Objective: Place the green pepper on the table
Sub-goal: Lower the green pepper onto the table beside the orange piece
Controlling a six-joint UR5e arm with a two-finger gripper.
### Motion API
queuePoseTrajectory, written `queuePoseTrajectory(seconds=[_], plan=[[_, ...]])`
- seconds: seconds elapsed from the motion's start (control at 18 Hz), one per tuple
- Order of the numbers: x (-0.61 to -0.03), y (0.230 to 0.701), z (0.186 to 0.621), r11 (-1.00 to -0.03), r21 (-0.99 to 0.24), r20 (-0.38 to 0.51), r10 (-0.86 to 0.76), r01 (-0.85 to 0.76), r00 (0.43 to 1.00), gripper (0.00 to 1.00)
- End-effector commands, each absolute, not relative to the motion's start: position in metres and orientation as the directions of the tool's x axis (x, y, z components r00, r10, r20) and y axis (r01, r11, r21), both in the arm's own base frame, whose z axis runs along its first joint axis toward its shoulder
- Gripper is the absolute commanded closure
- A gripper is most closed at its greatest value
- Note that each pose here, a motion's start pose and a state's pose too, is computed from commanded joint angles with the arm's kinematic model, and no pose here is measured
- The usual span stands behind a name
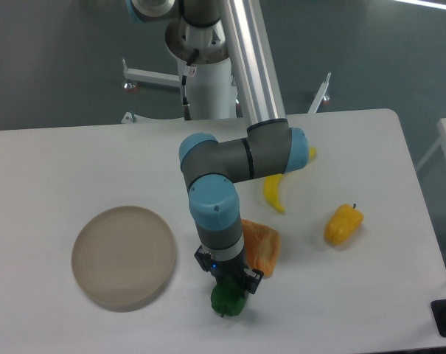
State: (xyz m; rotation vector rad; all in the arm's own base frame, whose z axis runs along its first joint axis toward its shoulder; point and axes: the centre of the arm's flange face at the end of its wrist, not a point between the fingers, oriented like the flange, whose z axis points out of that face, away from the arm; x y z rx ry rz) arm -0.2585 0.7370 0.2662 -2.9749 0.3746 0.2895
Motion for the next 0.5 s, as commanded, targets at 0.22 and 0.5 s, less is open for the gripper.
queuePoseTrajectory(seconds=[0.22, 0.5], plan=[[-0.2586, 0.7372, 0.2652, -0.961, -0.103, -0.205, -0.232, -0.257, 0.951, 0.56], [-0.2588, 0.7376, 0.2617, -0.961, -0.100, -0.202, -0.234, -0.258, 0.951, 0.41]])
